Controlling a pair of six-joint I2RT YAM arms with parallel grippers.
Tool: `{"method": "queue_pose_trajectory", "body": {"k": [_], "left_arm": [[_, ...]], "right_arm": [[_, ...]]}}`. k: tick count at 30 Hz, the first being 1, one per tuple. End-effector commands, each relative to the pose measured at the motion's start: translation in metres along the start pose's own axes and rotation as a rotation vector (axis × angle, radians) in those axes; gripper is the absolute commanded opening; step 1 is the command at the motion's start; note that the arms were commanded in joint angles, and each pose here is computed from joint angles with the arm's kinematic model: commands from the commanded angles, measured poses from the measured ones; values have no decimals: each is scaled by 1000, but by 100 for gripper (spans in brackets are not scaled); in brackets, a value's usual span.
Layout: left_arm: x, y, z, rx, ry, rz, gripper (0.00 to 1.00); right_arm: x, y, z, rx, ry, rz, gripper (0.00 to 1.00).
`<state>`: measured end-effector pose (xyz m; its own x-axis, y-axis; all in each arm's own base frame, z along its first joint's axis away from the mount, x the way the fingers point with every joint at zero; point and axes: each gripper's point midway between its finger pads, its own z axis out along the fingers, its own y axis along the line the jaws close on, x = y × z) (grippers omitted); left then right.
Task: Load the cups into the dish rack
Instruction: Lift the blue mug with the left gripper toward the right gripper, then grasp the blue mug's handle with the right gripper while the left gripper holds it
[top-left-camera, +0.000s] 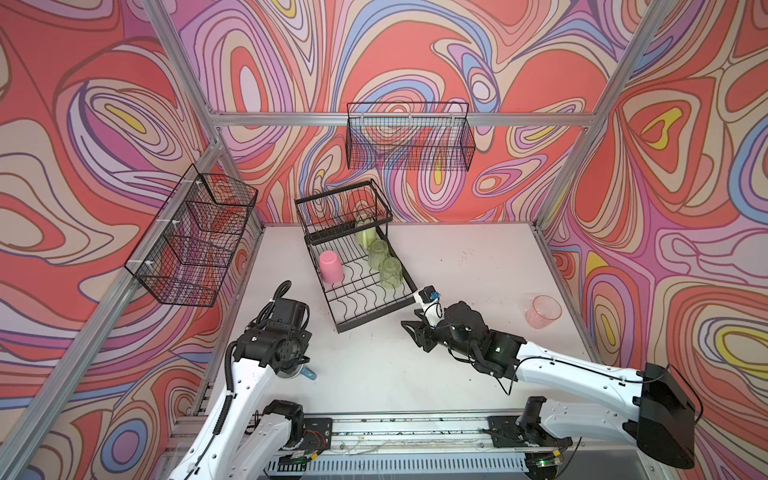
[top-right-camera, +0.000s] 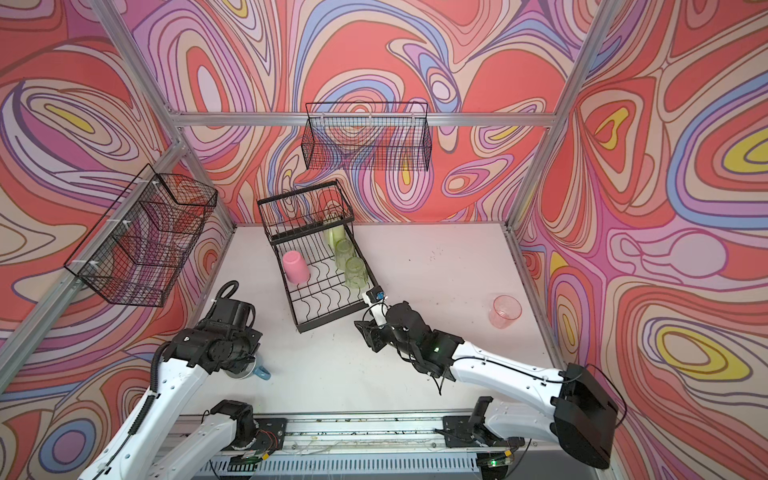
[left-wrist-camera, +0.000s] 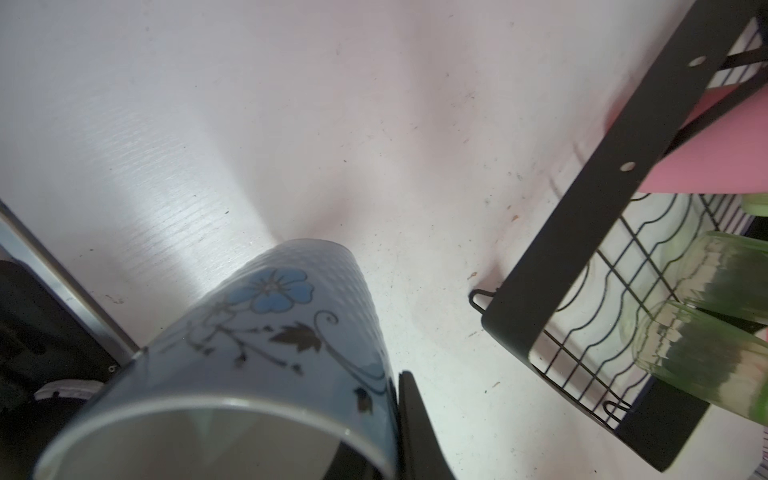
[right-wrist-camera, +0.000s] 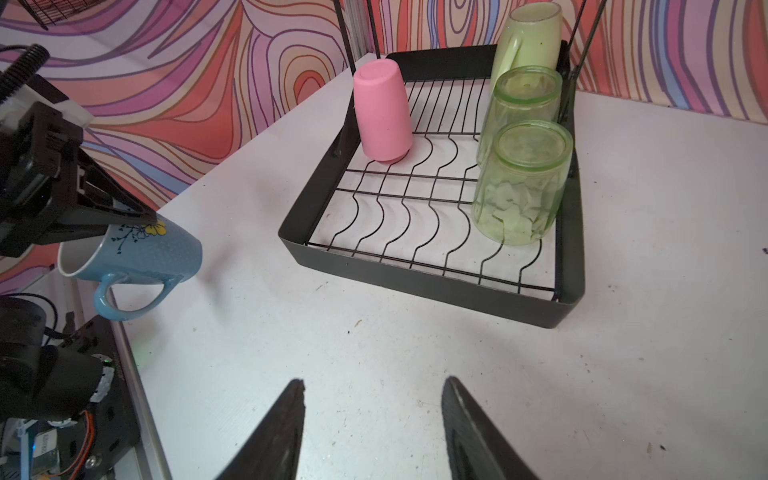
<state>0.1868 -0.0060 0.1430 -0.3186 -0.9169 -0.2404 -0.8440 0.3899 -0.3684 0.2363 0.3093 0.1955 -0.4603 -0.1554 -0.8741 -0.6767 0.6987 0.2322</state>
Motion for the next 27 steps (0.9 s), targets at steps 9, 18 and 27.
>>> {"method": "queue_pose_trajectory", "body": {"k": [9,18,27], "left_arm": [[-10,-74,-59,373,-35,-9,0],[14,-153,-82,638,-9,78,0],[22,-197,-103,847,-23,30,0]], "right_arm": [[-15,19,16,-50,71,203,55],[-40,26,28,-74,95,396,55],[-75,11,23,-197,11,816,54]]}}
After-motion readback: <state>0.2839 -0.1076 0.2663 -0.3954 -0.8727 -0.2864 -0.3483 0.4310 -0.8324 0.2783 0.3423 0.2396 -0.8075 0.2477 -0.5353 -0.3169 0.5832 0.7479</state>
